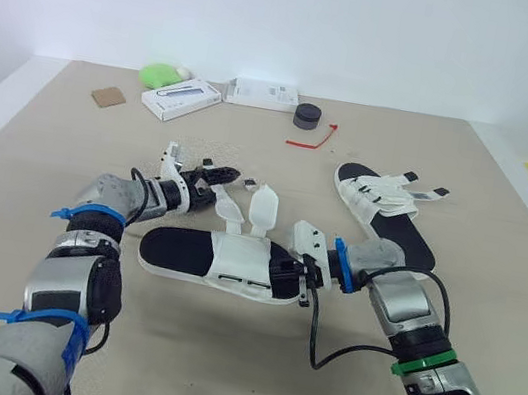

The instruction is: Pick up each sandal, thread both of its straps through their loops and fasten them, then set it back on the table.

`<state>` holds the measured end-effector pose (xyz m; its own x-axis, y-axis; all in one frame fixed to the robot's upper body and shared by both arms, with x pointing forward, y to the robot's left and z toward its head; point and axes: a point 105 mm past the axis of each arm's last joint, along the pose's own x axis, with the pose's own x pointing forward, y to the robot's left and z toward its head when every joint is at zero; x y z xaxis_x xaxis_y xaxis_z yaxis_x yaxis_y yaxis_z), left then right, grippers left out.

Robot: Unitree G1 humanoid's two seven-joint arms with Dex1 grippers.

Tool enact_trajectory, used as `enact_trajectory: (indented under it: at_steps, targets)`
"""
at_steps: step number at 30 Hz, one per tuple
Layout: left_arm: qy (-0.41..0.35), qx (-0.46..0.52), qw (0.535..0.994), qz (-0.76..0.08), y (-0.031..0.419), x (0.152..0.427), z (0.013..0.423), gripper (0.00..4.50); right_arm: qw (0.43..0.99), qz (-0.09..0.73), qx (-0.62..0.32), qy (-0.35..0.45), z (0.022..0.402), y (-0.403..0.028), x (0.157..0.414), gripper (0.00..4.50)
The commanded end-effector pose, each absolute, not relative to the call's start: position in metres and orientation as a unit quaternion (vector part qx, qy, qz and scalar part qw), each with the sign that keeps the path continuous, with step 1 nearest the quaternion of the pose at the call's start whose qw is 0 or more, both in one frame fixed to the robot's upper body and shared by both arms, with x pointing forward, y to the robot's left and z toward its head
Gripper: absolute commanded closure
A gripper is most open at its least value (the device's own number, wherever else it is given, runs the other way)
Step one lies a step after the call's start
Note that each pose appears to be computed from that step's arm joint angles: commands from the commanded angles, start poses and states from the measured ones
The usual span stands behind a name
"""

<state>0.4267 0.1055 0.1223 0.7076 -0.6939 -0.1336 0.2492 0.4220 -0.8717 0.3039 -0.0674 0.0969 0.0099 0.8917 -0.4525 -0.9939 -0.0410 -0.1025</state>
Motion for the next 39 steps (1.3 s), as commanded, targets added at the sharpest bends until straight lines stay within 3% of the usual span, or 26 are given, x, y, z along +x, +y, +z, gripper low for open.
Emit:
enact_trajectory:
  at_steps: [1, 4, 7, 8, 9, 10, 12, 16, 18, 22, 25, 28, 30, 33, 39]
  targets:
    - [0.251, -0.445, 0.82, -0.259, 0.108, 0.433, 0.114, 0.01, 0.631, 0.72, -0.194, 0.213, 0.049, -0.061, 0.276, 4.5]
    - [0.242, -0.446, 0.823, -0.254, 0.111, 0.436, 0.117, 1.08, 0.633, 0.719, -0.193, 0.214, 0.048, -0.061, 0.276, 4.5]
    - [0.242, -0.441, 0.826, -0.253, 0.114, 0.436, 0.116, 2.51, 0.635, 0.717, -0.192, 0.215, 0.048, -0.061, 0.276, 4.5]
    - [0.24, -0.439, 0.829, -0.251, 0.116, 0.436, 0.116, 2.65, 0.635, 0.717, -0.191, 0.216, 0.048, -0.061, 0.275, 4.5]
    - [0.239, -0.436, 0.831, -0.249, 0.117, 0.437, 0.116, 3.3, 0.636, 0.716, -0.191, 0.216, 0.048, -0.062, 0.275, 4.5]
    - [0.236, -0.435, 0.832, -0.25, 0.118, 0.437, 0.118, 3.45, 0.636, 0.716, -0.19, 0.216, 0.047, -0.062, 0.275, 4.5]
    - [0.223, -0.424, 0.839, -0.258, 0.119, 0.439, 0.123, 4.43, 0.636, 0.715, -0.19, 0.217, 0.047, -0.062, 0.275, 4.5]
    - [0.192, -0.428, 0.839, -0.276, 0.119, 0.441, 0.139, 4.48, 0.638, 0.714, -0.189, 0.218, 0.047, -0.062, 0.275, 4.5]
    - [0.138, -0.397, 0.844, -0.332, 0.113, 0.436, 0.162, 4.48, 0.638, 0.714, -0.187, 0.218, 0.047, -0.062, 0.275, 4.5]
    - [0.052, -0.338, 0.845, -0.41, 0.101, 0.414, 0.191, 4.48, 0.638, 0.714, -0.186, 0.22, 0.047, -0.063, 0.274, 4.5]
    - [-0.045, -0.256, 0.839, -0.477, 0.09, 0.383, 0.218, 4.48, 0.639, 0.714, -0.183, 0.22, 0.047, -0.063, 0.274, 4.5]
    - [-0.134, -0.101, 0.79, -0.59, 0.071, 0.324, 0.227, 4.48, 0.639, 0.714, -0.181, 0.223, 0.046, -0.064, 0.272, 4.5]
    - [-0.156, -0.04, 0.765, -0.624, 0.064, 0.304, 0.223, 4.48, 0.638, 0.714, -0.182, 0.225, 0.046, -0.065, 0.272, 4.5]
    - [-0.233, 0.116, 0.691, -0.674, 0.063, 0.267, 0.209, 4.48, 0.637, 0.714, -0.182, 0.226, 0.045, -0.065, 0.271, 4.5]
    - [-0.314, 0.293, 0.596, -0.678, 0.077, 0.255, 0.188, 4.48, 0.634, 0.717, -0.18, 0.226, 0.045, -0.063, 0.269, 4.5]
